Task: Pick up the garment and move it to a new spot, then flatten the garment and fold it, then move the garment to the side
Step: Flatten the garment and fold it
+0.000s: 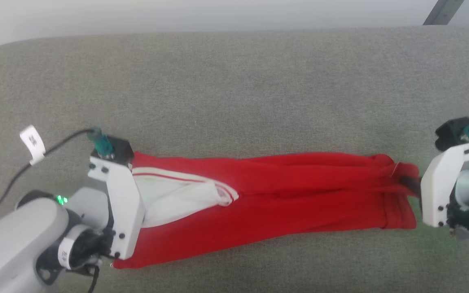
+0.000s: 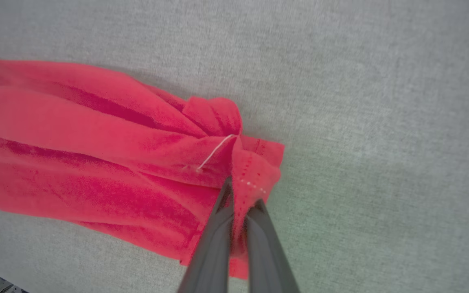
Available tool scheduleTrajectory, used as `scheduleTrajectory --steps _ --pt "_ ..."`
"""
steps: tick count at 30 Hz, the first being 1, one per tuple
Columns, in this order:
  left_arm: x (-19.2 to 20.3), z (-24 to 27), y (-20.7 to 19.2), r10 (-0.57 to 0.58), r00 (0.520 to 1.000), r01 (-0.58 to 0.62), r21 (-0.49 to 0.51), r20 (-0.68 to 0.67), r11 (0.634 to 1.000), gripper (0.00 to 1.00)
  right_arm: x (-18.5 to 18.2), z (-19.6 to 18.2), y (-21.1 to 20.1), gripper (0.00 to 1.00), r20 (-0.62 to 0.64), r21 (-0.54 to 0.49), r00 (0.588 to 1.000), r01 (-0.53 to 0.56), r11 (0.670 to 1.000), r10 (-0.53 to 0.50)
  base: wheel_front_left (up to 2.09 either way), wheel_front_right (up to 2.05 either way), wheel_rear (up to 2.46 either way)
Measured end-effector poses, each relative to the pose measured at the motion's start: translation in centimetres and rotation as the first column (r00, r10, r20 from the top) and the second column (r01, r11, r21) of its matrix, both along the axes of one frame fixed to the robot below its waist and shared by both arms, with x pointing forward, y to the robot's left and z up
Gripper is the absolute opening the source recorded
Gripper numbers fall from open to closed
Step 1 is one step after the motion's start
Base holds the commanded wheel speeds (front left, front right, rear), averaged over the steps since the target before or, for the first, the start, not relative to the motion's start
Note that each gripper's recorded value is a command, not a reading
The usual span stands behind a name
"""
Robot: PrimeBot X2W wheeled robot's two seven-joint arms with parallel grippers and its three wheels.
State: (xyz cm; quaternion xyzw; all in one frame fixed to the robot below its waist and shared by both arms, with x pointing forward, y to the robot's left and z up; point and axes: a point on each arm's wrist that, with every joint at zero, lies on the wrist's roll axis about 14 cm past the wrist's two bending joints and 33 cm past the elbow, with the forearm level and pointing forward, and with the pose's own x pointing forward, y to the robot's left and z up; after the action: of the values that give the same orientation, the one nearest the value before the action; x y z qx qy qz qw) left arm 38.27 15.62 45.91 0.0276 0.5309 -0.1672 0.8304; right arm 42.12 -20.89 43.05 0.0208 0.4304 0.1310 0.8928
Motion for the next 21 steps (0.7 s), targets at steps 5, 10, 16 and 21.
scheduleTrajectory --steps 5,10,16,21 --pt "-0.5 -2.0 0.2 0.036 0.999 -0.037 -0.016 -0.027 0.999 0.22 -1.3 -1.2 0.6 0.27 -0.041 0.008 0.999 0.012 1.0 -0.011 0.0 0.0 0.0" --pt "-0.3 -3.1 0.4 0.073 0.997 -0.074 -0.054 -0.025 0.996 1.0 -1.6 -1.2 1.1 1.0 -0.041 0.005 0.999 0.005 1.0 -0.004 0.0 0.0 0.0" --pt "1.4 -1.1 0.9 0.112 0.989 -0.102 -0.108 0.095 0.989 1.0 -1.3 0.3 1.0 1.0 0.012 0.015 1.0 0.014 1.0 -0.015 0.0 0.0 0.0" --pt "2.8 1.6 1.7 0.159 0.956 -0.119 -0.169 0.248 0.978 1.0 -1.0 1.7 0.6 1.0 0.064 0.027 0.997 0.033 0.999 -0.035 0.0 0.0 0.0"
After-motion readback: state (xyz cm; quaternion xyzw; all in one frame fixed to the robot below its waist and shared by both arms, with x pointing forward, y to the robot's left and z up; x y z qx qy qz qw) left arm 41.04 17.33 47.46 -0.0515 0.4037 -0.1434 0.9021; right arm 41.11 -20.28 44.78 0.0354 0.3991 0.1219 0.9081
